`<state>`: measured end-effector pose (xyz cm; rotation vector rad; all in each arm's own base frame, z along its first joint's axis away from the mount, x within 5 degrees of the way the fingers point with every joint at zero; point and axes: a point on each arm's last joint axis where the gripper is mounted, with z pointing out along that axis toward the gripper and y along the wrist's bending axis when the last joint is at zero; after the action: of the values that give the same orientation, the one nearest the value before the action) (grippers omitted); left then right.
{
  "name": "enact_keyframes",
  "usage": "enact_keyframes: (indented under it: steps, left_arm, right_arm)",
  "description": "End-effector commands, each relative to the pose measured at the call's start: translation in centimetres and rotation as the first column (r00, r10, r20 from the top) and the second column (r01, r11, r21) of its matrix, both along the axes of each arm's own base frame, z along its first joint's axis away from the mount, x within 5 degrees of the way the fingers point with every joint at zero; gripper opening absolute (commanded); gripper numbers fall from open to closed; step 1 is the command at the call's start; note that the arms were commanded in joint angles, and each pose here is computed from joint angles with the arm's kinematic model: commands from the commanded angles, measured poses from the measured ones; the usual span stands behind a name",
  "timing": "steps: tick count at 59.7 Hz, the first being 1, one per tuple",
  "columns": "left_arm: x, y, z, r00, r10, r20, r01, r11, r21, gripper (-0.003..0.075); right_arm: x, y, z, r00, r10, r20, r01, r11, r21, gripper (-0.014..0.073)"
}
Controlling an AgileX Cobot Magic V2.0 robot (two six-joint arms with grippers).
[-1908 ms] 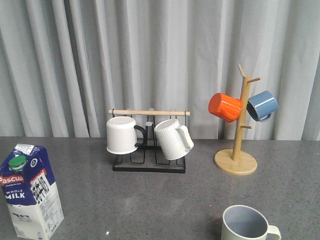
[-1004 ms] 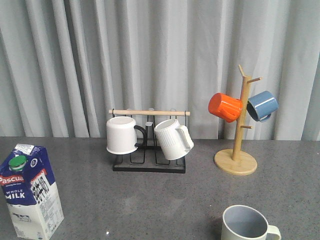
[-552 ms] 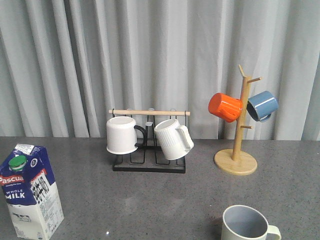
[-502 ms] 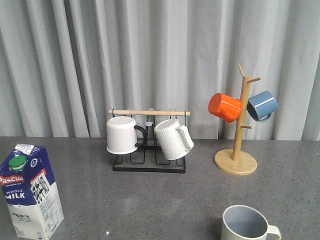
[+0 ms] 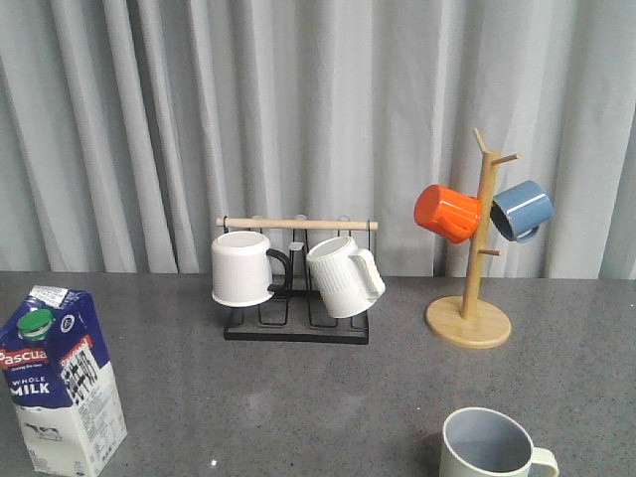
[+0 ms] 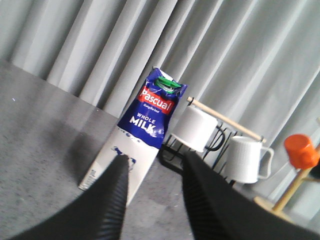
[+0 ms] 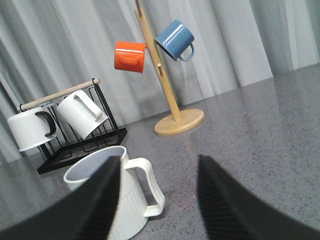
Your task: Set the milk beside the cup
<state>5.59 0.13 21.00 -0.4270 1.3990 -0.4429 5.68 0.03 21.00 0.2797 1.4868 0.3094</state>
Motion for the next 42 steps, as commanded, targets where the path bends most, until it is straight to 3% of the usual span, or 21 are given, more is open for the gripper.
enact_keyframes:
  steps: [1, 7, 14, 21, 29, 35, 42]
  left_arm:
    - [-0.2, 0.0, 0.6, 0.992, -0.023, 0.121, 0.041, 0.988, -0.146, 0.0377]
    - [-0.5, -0.1, 1.5, 0.974, -0.037, 0.224, 0.091, 0.967, -0.239, 0.0405]
    - [-0.9, -0.3, 3.5, 0.972, -0.045, 0.230, 0.075, 0.989, -0.124, 0.0405]
    - [-1.8, 0.1, 6.8, 0.989, 0.020, 0.146, -0.030, 0.997, 0.065, 0.0405]
    - [-1.8, 0.8, 10.0, 0.993, 0.115, 0.009, -0.115, 0.980, 0.165, 0.0405]
    - [-0.7, 1.0, 11.7, 0.984, 0.143, -0.110, -0.112, 0.962, 0.249, 0.0405]
    - [0.6, 0.7, 12.9, 0.974, 0.116, -0.194, -0.050, 0.947, 0.317, 0.0400]
  right_arm:
    - [-0.2, 0.2, 2.1, 0.991, 0.015, 0.133, -0.017, 1.000, 0.010, 0.0496]
    - [-0.5, 0.2, 3.4, 0.977, 0.028, 0.214, -0.038, 0.998, 0.044, 0.0499]
    - [-0.5, 0.0, 5.6, 0.992, -0.003, 0.129, 0.000, 1.000, 0.020, 0.0475]
    - [-0.2, -0.3, 9.4, 0.998, -0.043, 0.037, 0.047, 0.994, -0.097, 0.0464]
    - [1.9, -0.3, 12.6, 0.991, -0.044, -0.130, 0.020, 0.983, -0.181, 0.0463]
    - [4.5, 0.5, 12.9, 0.948, 0.034, -0.316, -0.105, 0.972, -0.211, 0.0463]
    - [7.4, 1.5, 11.6, 0.875, 0.143, -0.462, -0.249, 0.952, -0.177, 0.0463]
